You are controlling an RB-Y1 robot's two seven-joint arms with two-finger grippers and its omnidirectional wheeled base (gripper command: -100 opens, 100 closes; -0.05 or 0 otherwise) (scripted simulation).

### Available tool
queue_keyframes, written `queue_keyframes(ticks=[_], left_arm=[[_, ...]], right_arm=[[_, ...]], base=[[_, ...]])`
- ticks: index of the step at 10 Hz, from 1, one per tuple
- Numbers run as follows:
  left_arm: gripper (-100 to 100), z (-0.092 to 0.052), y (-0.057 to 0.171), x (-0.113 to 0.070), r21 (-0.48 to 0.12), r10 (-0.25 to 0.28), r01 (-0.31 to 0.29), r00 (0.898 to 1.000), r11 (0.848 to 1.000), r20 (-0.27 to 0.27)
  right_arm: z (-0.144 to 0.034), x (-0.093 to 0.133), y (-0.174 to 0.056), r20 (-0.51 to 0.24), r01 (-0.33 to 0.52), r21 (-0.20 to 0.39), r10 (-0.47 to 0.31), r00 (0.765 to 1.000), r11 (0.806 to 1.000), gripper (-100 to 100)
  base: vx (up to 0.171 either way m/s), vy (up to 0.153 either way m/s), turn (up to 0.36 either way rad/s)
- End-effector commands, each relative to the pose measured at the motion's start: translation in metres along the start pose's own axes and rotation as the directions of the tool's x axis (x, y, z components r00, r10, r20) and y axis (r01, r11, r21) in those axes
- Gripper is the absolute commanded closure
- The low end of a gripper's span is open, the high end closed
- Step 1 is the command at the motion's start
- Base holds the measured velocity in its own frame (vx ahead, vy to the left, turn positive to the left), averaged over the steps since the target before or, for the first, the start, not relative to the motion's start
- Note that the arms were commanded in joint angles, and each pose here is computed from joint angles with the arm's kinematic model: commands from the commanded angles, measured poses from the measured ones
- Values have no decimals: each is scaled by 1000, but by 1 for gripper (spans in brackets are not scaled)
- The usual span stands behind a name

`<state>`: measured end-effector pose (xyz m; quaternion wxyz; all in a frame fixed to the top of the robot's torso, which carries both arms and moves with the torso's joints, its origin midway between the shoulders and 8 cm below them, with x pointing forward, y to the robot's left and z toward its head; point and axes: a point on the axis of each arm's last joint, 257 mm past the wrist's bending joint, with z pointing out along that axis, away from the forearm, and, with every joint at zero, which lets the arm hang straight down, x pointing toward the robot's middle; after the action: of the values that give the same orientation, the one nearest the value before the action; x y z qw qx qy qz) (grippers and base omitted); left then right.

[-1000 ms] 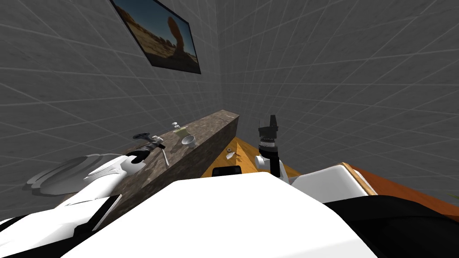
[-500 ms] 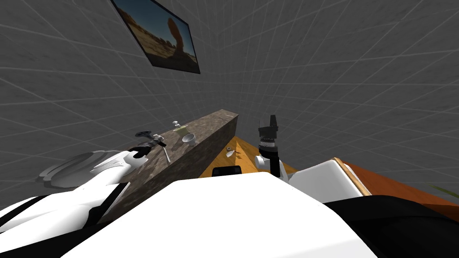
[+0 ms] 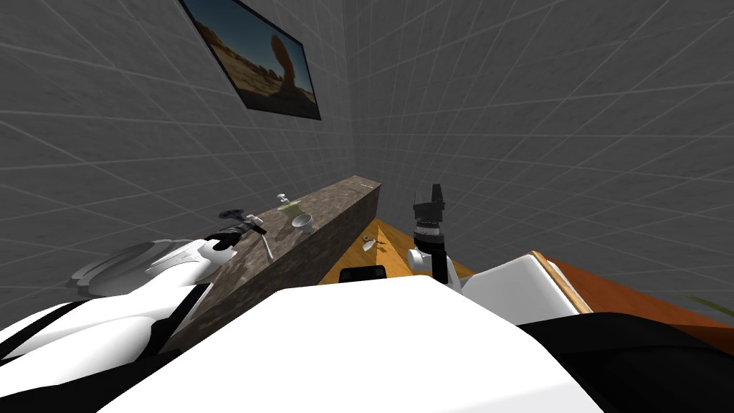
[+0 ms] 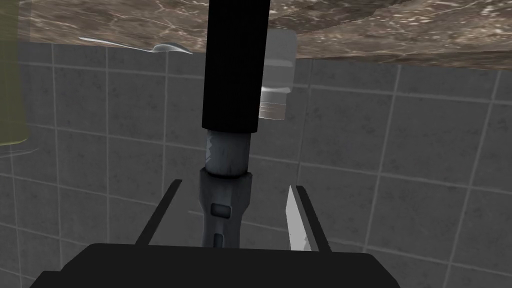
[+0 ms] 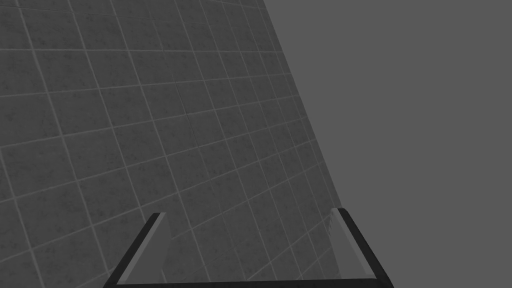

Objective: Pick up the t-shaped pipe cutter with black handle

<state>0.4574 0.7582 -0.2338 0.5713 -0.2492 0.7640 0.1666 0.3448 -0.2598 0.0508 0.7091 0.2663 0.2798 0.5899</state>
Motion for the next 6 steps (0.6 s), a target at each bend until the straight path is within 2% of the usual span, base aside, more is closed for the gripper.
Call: queue_keyframes(ticks=[1, 4, 5, 6], left_arm=[[100, 0, 0, 0, 0, 0, 0, 1000, 1000, 0], [100, 0, 0, 0, -1, 0, 0, 1000, 1000, 0], [0, 0, 0, 0, -1, 0, 0, 1000, 1000, 0], [100, -6, 9, 9, -17, -26, 26, 1000, 1000, -5]], right_arm=[[0, 0, 0, 0, 0, 0, 0, 1000, 1000, 0], [0, 0, 0, 0, 0, 0, 0, 1000, 1000, 0], [0, 0, 0, 0, 0, 0, 0, 1000, 1000, 0], [0, 0, 0, 0, 0, 0, 0, 1000, 1000, 0]], base=[[0, 0, 0], [0, 0, 3], [0, 0, 0], [66, 11, 18]])
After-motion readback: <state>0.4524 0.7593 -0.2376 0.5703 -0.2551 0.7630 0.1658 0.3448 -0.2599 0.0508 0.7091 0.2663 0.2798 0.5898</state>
